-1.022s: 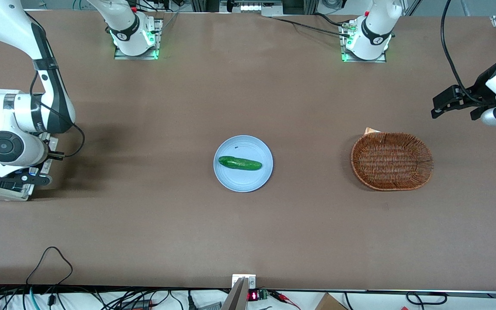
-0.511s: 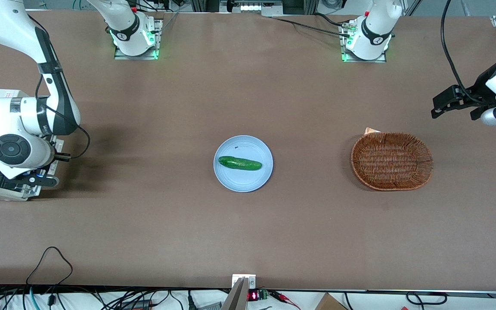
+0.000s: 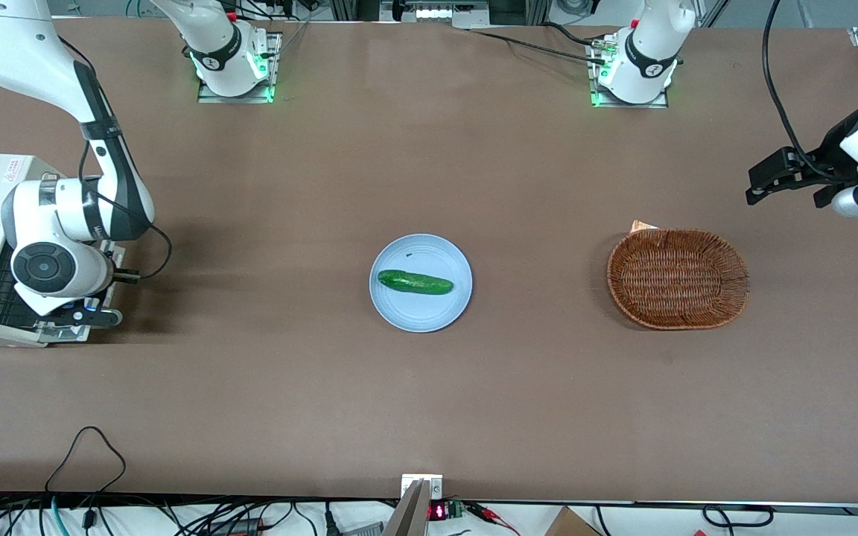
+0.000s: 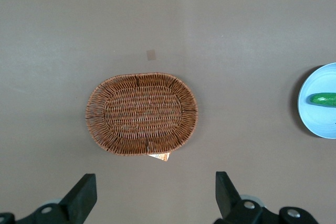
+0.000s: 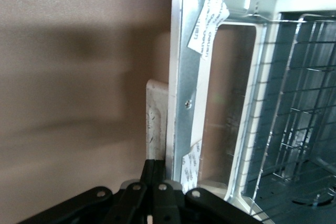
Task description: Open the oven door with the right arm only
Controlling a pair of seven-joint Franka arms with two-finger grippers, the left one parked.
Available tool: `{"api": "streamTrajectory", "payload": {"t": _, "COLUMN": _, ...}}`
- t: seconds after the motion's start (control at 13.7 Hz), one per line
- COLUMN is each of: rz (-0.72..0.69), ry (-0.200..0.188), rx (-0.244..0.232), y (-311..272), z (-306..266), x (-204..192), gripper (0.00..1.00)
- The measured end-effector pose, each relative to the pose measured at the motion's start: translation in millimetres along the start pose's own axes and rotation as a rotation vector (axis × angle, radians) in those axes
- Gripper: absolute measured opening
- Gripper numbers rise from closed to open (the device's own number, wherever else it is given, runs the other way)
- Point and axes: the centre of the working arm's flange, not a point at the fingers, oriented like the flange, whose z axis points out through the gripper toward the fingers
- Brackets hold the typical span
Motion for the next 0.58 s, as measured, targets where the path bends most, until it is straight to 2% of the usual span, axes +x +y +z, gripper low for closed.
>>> {"api": "streamTrajectory", "payload": {"t": 0.58, "rz": -0.02, "ry": -0.009, "rx": 0.008, "y": -15.7, "z": 19.7, "x": 5.0, "gripper": 0.01}}
